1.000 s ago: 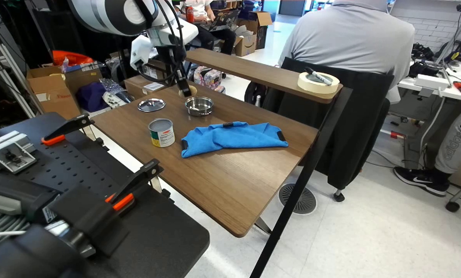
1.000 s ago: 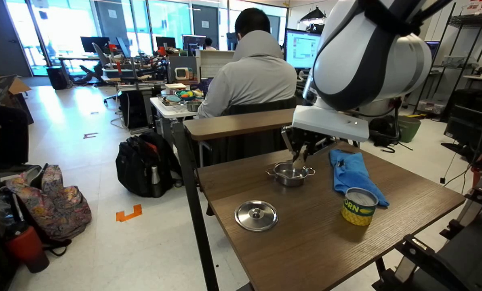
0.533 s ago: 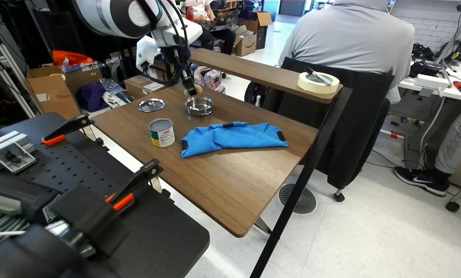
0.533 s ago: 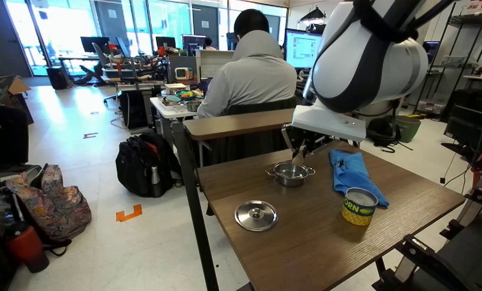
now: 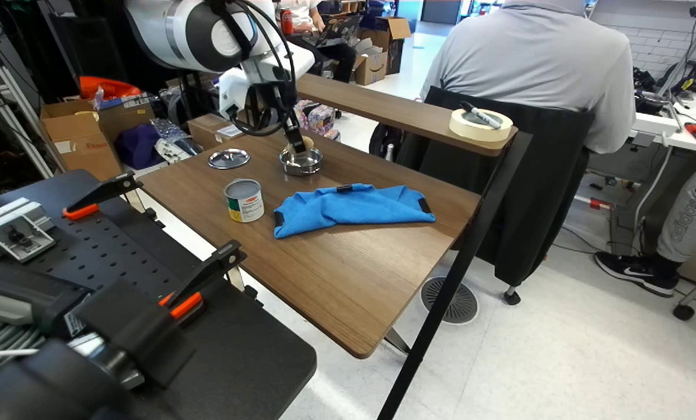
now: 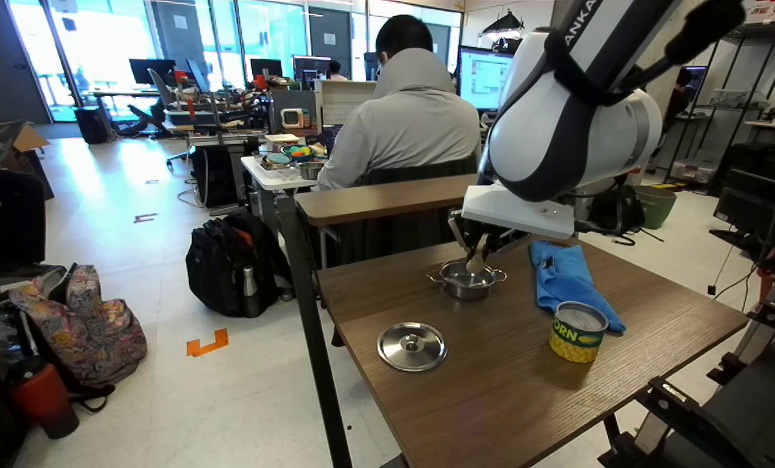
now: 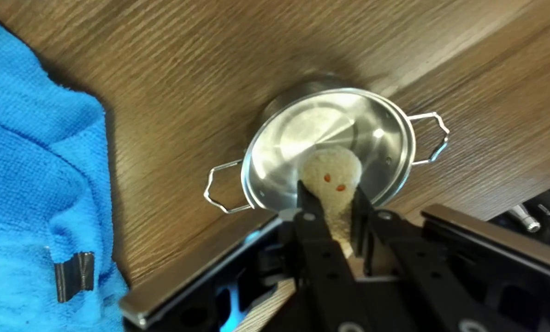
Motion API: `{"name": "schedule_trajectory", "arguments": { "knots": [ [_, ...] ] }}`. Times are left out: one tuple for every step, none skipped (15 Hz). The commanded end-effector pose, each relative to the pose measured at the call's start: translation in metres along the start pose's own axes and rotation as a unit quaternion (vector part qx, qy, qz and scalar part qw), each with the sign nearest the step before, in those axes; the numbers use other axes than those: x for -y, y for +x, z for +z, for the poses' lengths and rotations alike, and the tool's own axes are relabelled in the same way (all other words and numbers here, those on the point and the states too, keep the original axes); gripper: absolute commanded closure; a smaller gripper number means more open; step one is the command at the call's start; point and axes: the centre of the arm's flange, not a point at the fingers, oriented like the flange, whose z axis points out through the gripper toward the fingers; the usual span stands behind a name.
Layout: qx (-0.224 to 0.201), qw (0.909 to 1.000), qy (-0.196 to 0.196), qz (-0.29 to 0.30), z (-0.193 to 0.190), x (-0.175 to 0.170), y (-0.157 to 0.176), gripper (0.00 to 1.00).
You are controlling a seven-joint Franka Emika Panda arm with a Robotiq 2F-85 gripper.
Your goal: Put the toy inside the pot
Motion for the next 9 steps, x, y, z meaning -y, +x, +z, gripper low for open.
{"name": "schedule_trajectory", "arguments": {
  "knots": [
    [-0.003,1.0000,-0.008,-0.001,0.012,0.014,0.008,0.96],
    [-0.003,1.0000,-0.009,-0.002,0.014,0.015,0.008,0.96],
    [-0.004,0.9999,-0.009,-0.001,0.015,0.016,0.008,0.96],
    [-0.002,1.0000,-0.009,-0.002,0.018,0.016,0.008,0.96],
    [-0.001,0.9999,-0.011,-0.001,0.019,0.017,0.008,0.86],
    [0.000,0.9999,-0.014,-0.001,0.021,0.017,0.007,0.57],
    [0.002,0.9999,-0.016,0.001,0.021,0.018,0.008,0.56],
    [0.005,0.9998,-0.019,0.001,0.023,0.018,0.008,0.51],
    [0.007,0.9997,-0.021,0.001,0.023,0.018,0.008,0.43]
  ]
}}
